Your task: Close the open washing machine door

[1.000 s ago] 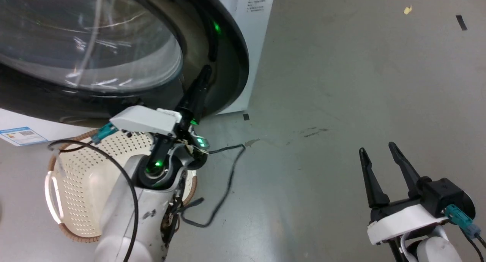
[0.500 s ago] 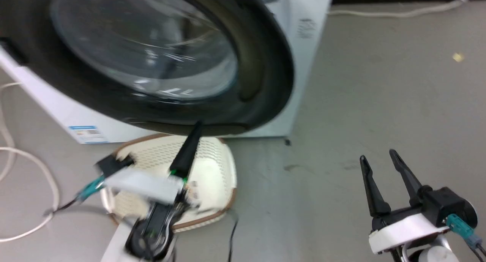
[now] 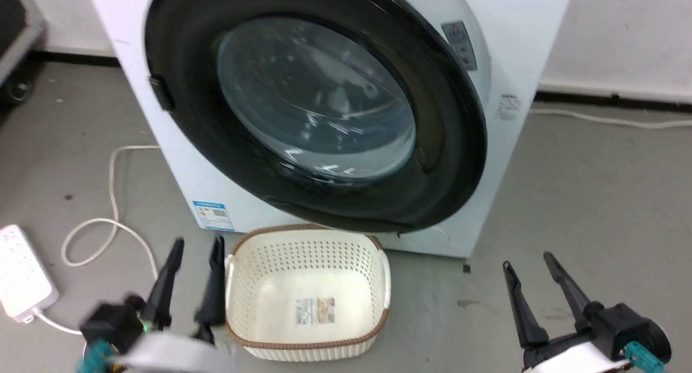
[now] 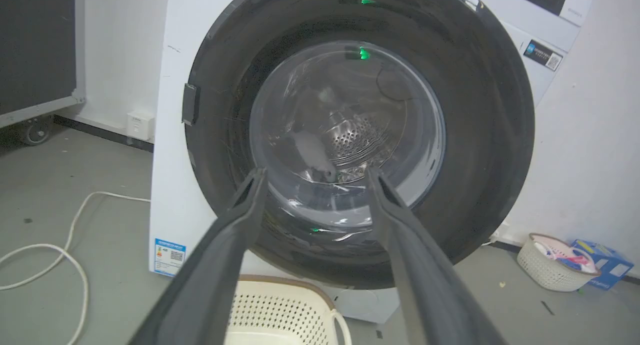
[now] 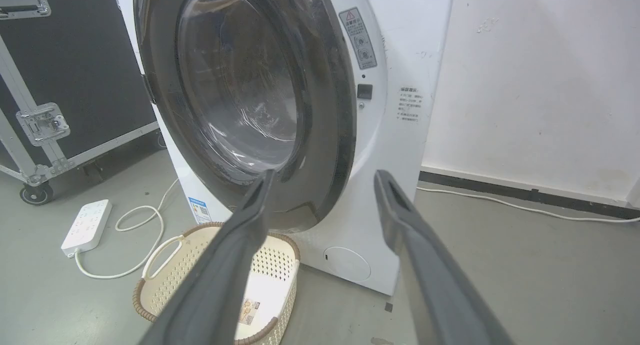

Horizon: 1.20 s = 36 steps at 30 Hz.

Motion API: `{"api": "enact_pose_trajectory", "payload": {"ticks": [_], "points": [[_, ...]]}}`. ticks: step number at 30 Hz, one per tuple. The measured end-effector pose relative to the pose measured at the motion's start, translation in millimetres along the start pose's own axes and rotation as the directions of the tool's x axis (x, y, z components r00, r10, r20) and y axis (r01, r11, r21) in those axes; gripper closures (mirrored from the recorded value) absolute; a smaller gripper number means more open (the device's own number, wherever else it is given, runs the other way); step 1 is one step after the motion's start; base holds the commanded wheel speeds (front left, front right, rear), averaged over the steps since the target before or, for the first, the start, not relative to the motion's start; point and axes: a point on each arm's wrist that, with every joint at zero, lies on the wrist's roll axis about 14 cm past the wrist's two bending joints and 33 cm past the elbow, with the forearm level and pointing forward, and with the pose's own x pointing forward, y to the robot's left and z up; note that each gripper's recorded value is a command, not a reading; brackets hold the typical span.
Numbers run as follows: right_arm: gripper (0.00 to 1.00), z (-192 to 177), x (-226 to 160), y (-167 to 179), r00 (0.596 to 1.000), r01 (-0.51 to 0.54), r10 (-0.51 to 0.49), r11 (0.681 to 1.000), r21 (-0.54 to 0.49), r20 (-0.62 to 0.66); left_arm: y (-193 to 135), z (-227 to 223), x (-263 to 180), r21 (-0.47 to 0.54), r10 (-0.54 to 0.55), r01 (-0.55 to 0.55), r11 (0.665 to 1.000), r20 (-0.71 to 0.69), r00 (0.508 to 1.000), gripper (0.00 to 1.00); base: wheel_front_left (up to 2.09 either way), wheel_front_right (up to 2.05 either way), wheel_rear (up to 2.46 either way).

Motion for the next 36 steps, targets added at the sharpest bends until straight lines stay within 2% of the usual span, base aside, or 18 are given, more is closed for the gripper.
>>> {"api": "enact_pose_trajectory", "payload": {"ticks": [1, 2, 3, 6, 10, 11, 12, 13, 18, 22, 23, 26, 29, 30, 36], "points": [[0.00, 0, 0, 0, 1.000, 0.000, 0.000, 1.000, 0.000, 0.000, 0, 0, 0, 0.000, 0.000, 0.000, 1.000, 0.000, 1.000, 0.00, 0.00, 0.00, 0.00], [0.00, 2, -1, 8, 1.000, -0.021, 0.021, 1.000, 0.002, 0.006, 3, -2, -16, 0.106, 0.014, -0.013, 0.994, -0.009, 1.000, 0.00, 0.00, 0.00, 0.00], [0.00, 2, -1, 8, 1.000, -0.021, 0.021, 1.000, 0.002, 0.006, 3, -2, -16, 0.106, 0.014, -0.013, 0.994, -0.009, 1.000, 0.00, 0.00, 0.00, 0.00], [0.00, 3, -3, 15, 0.999, -0.041, 0.041, 0.999, 0.004, 0.009, 7, -11, -38, 0.234, 0.031, -0.019, 0.972, -0.046, 0.998, 0.00, 0.00, 0.00, 0.00], [0.00, 4, -1, 21, 0.998, -0.061, 0.061, 0.998, 0.005, 0.011, 7, -18, -54, 0.268, 0.065, -0.046, 0.962, -0.061, 0.996, 0.00, 0.00, 0.00, 0.00], [0.25, 3, -1, 23, 0.998, -0.066, 0.066, 0.998, 0.005, 0.010, 7, -18, -56, 0.284, 0.064, -0.043, 0.958, -0.063, 0.996, 0.00, 0.00, 0.00, 0.00], [0.25, 0, -1, 23, 0.998, -0.065, 0.065, 0.998, 0.016, 0.001, 6, -18, -58, 0.294, 0.061, -0.040, 0.955, -0.063, 0.996, 0.00, 0.00, 0.00, 0.00], [1.00, -3, -2, 23, 0.998, -0.062, 0.062, 0.998, 0.033, -0.010, 5, -18, -58, 0.302, 0.056, -0.034, 0.953, -0.063, 0.996, 0.00, 0.00, 0.00, 0.00], [1.00, -14, 10, 35, 0.994, -0.101, 0.104, 0.992, 0.069, -0.034, -4, -21, -54, 0.342, 0.023, 0.005, 0.940, -0.077, 0.997, 0.00, 0.00, 0.00, 0.00], [1.00, -15, 35, 56, 0.977, -0.211, 0.212, 0.977, 0.035, -0.037, -6, -29, -43, 0.355, 0.016, 0.020, 0.935, -0.099, 0.995, 0.00, 0.00, 0.00, 0.00], [1.00, -13, 53, 66, 0.961, -0.273, 0.274, 0.962, 0.013, -0.037, -7, -33, -38, 0.347, 0.021, 0.017, 0.938, -0.107, 0.994, 0.00, 0.00, 0.00, 0.00], [1.00, -11, 73, 70, 0.946, -0.320, 0.319, 0.947, -0.019, -0.050, -7, -38, -33, 0.349, 0.022, 0.022, 0.937, -0.122, 0.992, 0.00, 0.00, 0.00, 0.00], [1.00, -13, 105, 65, 0.939, -0.338, 0.336, 0.941, -0.011, -0.078, -5, -44, -23, 0.347, 0.027, 0.021, 0.938, -0.132, 0.991, 0.00, 0.00, 0.00, 0.00], [1.00, -16, 135, 59, 0.933, -0.347, 0.345, 0.938, 0.003, -0.107, -1, -49, -15, 0.345, 0.039, 0.012, 0.938, -0.141, 0.989, 0.00, 0.00, 0.00, 0.00], [1.00, -28, 185, 36, 0.929, -0.338, 0.330, 0.941, -0.022, -0.165, 6, -60, -2, 0.349, 0.059, 0.002, 0.937, -0.162, 0.985, 0.00, 0.00, 0.00, 0.00]]}}
